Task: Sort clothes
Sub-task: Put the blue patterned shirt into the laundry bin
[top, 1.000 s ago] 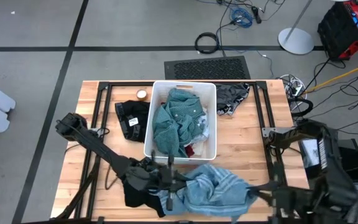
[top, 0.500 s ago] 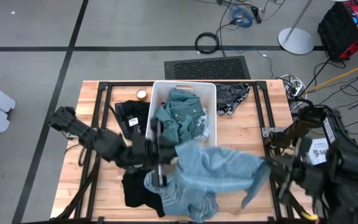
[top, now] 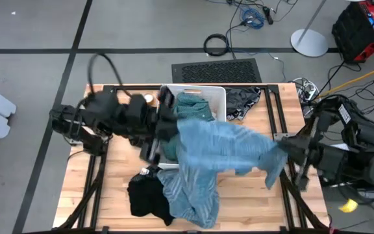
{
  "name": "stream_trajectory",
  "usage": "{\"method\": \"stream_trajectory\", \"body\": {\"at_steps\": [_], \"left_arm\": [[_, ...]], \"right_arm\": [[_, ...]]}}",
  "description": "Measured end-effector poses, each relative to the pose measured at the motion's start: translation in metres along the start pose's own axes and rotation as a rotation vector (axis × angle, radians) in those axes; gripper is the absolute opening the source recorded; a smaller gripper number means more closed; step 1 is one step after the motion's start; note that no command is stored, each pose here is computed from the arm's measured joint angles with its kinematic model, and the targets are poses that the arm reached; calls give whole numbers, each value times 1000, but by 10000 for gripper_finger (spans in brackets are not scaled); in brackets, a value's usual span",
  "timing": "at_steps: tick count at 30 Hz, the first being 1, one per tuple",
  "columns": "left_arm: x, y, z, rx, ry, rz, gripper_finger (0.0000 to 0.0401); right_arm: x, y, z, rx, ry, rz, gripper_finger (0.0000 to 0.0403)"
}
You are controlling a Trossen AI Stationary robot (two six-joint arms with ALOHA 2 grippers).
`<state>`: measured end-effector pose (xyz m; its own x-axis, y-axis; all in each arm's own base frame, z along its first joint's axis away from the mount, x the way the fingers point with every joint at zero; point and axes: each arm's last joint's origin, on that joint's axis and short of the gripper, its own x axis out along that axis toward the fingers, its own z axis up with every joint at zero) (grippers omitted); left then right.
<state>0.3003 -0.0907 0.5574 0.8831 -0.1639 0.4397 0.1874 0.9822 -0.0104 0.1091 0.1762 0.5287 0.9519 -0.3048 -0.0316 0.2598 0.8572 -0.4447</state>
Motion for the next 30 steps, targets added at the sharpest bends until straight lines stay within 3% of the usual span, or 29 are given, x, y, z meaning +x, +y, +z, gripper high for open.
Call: {"method": "stream_trajectory", "body": {"at_steps": [5, 8, 12, 18, 23, 27, 30], "left_arm": [[2, -16, -17, -128, 124, -320, 11], [2, -30, -30, -144, 216, -431, 11], [3, -48, -63, -82, 379, -487, 11], [19, -62, -141, -23, 572, -355, 11], [33, -72, -217, -36, 716, -254, 11], [38, -75, -267, -79, 797, -131, 11], [37, -76, -296, -114, 855, -89, 11]], "right_arm": [[-6, 5, 8, 143, -80, 349, 0], [-8, 13, 9, 192, -95, 556, 0], [-6, 43, -1, 122, -35, 610, 0], [12, 108, -49, 83, 133, 563, 0], [27, 162, -105, 179, 185, 540, 0], [37, 190, -139, 261, 148, 592, 0], [45, 200, -168, 296, 188, 565, 0]]}}
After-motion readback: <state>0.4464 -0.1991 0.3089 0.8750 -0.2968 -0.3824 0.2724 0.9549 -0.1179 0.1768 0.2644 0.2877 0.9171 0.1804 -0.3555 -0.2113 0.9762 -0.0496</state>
